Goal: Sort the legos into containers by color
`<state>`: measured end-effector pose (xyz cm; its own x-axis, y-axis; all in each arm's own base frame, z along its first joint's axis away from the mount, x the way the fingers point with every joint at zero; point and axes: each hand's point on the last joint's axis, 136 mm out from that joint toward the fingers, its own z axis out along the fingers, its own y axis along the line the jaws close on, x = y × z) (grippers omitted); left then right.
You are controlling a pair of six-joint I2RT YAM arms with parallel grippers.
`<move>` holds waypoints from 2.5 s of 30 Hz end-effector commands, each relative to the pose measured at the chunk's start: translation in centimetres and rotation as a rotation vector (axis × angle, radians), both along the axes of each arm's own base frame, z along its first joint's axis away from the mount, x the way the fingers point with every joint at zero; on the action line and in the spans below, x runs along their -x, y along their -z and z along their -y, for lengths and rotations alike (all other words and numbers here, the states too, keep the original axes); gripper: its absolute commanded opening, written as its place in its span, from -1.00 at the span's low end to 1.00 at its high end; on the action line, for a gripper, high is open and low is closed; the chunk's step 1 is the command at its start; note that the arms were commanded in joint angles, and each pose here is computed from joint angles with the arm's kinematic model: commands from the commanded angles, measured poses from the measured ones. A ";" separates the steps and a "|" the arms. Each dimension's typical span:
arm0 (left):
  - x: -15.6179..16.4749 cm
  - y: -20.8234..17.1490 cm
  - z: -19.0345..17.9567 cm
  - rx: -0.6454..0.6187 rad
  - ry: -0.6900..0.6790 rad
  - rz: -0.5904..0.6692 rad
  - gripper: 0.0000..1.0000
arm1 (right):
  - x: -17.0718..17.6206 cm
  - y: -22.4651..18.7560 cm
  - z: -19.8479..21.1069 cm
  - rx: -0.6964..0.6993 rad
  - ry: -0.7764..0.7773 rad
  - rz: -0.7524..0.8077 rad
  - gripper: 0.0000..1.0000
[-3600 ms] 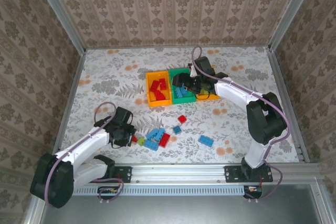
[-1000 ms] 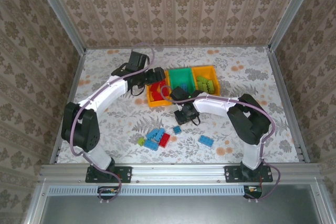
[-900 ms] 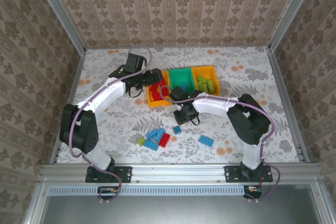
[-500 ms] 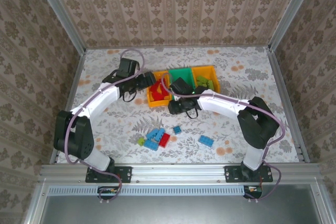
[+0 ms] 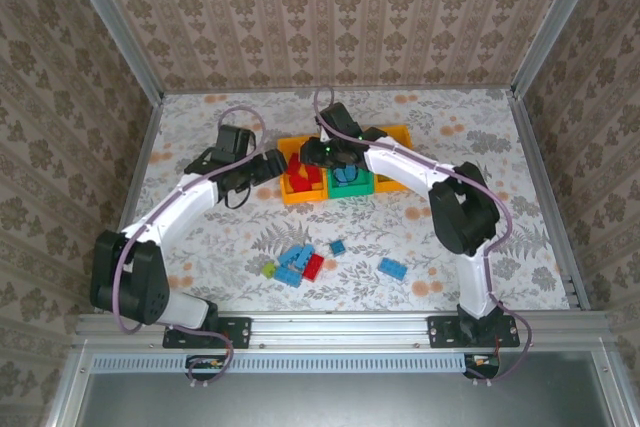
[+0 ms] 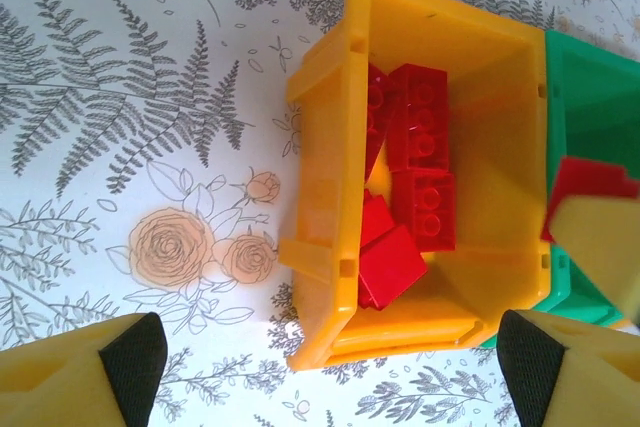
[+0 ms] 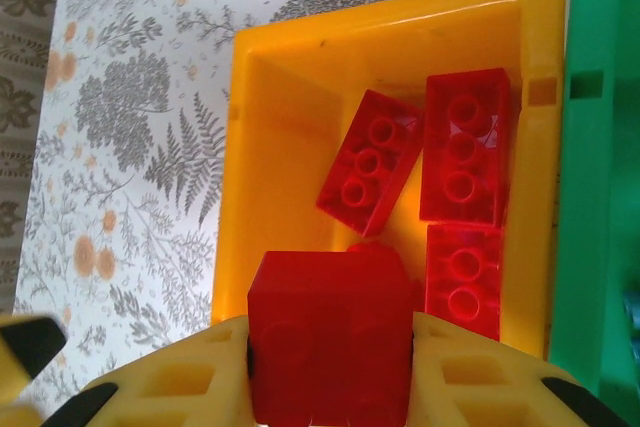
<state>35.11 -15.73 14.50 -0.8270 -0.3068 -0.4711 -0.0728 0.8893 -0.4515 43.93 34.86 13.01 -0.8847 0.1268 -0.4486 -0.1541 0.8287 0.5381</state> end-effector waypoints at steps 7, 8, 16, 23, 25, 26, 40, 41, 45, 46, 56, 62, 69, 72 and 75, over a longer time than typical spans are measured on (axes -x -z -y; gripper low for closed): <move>1.2 0.4 -1.8 -0.058 -0.001 0.012 0.83 | -0.8 0.5 -1.0 -0.019 0.007 -0.058 -0.25; 1.3 0.4 -1.8 -0.060 0.001 0.011 0.83 | -0.9 0.4 -1.0 -0.019 0.007 -0.056 -0.22; 1.2 0.6 -1.7 -0.052 -0.003 0.008 0.84 | -1.0 -0.1 -1.0 -0.020 0.011 -0.043 0.15; 1.3 0.4 -1.8 -0.050 -0.007 0.012 0.84 | -1.0 -0.5 -0.9 -0.022 0.011 -0.034 0.49; 1.4 0.4 -1.9 -0.048 -0.009 0.013 0.83 | -0.9 -0.9 -1.0 -0.031 0.007 -0.027 0.54; 1.4 0.4 -1.9 -0.049 -0.007 0.012 0.84 | -0.9 -1.1 -1.1 -0.037 0.002 -0.021 0.57; 1.7 0.5 -2.1 -0.053 -0.009 0.021 0.87 | 2.7 -2.9 2.9 0.076 -0.054 0.085 0.83; 1.7 0.6 -2.2 -0.057 -0.010 0.020 0.91 | 3.4 -2.5 3.8 0.112 -0.059 0.090 0.86; 1.6 0.6 -2.2 -0.057 -0.012 0.028 0.99 | 6.1 -1.2 7.3 0.237 -0.066 0.096 0.96; 1.6 0.6 -2.1 -0.052 -0.009 0.031 1.00 | 6.9 -0.9 8.3 0.258 -0.061 0.098 0.99; 1.1 1.2 -1.2 -0.014 0.018 0.032 1.00 | 17.0 2.0 17.2 0.481 -0.140 0.058 0.99; 0.6 1.7 -0.5 0.009 0.031 0.017 1.00 | 22.3 4.8 19.7 0.561 -0.209 -0.067 0.99; 0.4 1.9 -0.1 0.025 0.032 0.012 1.00 | 25.8 6.8 20.8 0.701 -0.224 -0.253 0.96; 0.3 2.0 -0.2 0.022 0.033 0.013 1.00 | 26.7 7.5 20.3 0.736 -0.266 -0.279 0.96; 0.2 2.2 -0.1 0.021 0.038 0.008 1.00 | 26.9 8.5 20.0 0.781 -0.294 -0.325 0.95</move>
<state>34.35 -15.63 12.32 -0.8367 -0.2838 -0.4684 -0.0415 0.8857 -0.4625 17.17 15.42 4.52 -0.9242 -0.3721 -0.0865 -0.3691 0.9281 -0.0490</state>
